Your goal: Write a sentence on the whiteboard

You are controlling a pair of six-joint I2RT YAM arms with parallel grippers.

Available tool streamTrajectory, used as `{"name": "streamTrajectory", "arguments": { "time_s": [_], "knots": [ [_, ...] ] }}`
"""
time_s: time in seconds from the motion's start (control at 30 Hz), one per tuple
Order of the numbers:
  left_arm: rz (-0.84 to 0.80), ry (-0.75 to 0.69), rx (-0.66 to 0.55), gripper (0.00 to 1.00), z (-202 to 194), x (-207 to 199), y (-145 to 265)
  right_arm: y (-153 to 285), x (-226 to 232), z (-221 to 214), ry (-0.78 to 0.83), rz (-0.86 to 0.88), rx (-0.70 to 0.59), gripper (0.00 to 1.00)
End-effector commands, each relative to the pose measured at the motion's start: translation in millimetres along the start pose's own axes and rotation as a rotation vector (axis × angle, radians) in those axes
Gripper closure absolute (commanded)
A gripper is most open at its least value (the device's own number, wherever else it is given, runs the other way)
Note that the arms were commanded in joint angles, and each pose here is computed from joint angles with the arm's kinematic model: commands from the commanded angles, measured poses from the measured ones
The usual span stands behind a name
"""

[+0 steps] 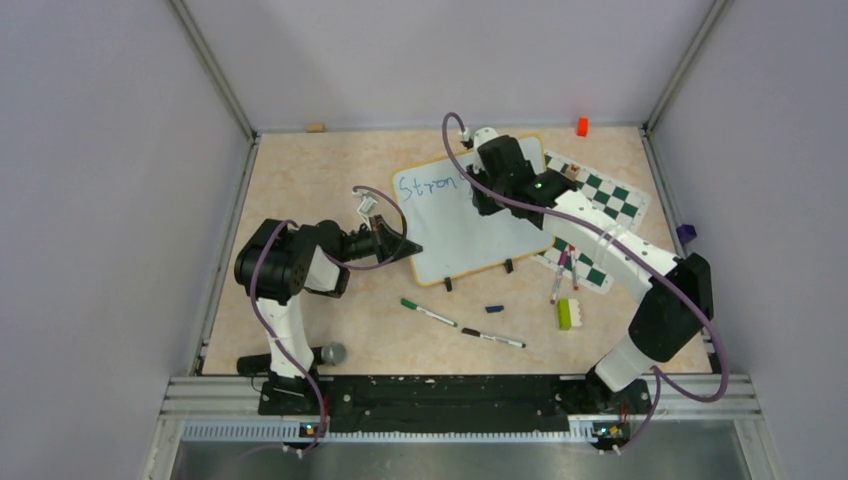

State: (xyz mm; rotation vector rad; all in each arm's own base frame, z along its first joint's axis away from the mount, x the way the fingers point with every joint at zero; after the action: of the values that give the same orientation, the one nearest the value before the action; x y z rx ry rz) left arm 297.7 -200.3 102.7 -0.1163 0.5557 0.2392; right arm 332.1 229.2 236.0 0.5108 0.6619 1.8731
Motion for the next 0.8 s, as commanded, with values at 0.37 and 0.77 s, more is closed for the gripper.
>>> {"name": "streamTrajectory", "arguments": {
  "time_s": [0.37,0.77],
  "knots": [
    [-0.102,-0.163,0.020,1.00,0,-15,-2,69,-2,40,-0.051,0.078,-0.240,1.00],
    [-0.102,-0.161,0.020,1.00,0,-15,-1,118,-29,-9,-0.145,0.044,-0.372,1.00]
  ]
}}
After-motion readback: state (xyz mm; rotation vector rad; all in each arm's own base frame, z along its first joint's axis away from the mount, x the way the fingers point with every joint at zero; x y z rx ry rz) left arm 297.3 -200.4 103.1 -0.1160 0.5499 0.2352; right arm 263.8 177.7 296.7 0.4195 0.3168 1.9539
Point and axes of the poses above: each gripper's point midway between its finger pads, its own y axis back along the fingers, its own x axis along the line the jaws close on, z = x × y, the point moved 4 cm from there along y, back along the fingers, and after that the axes turned 6 degrees about -y, right-handed, at the moved point
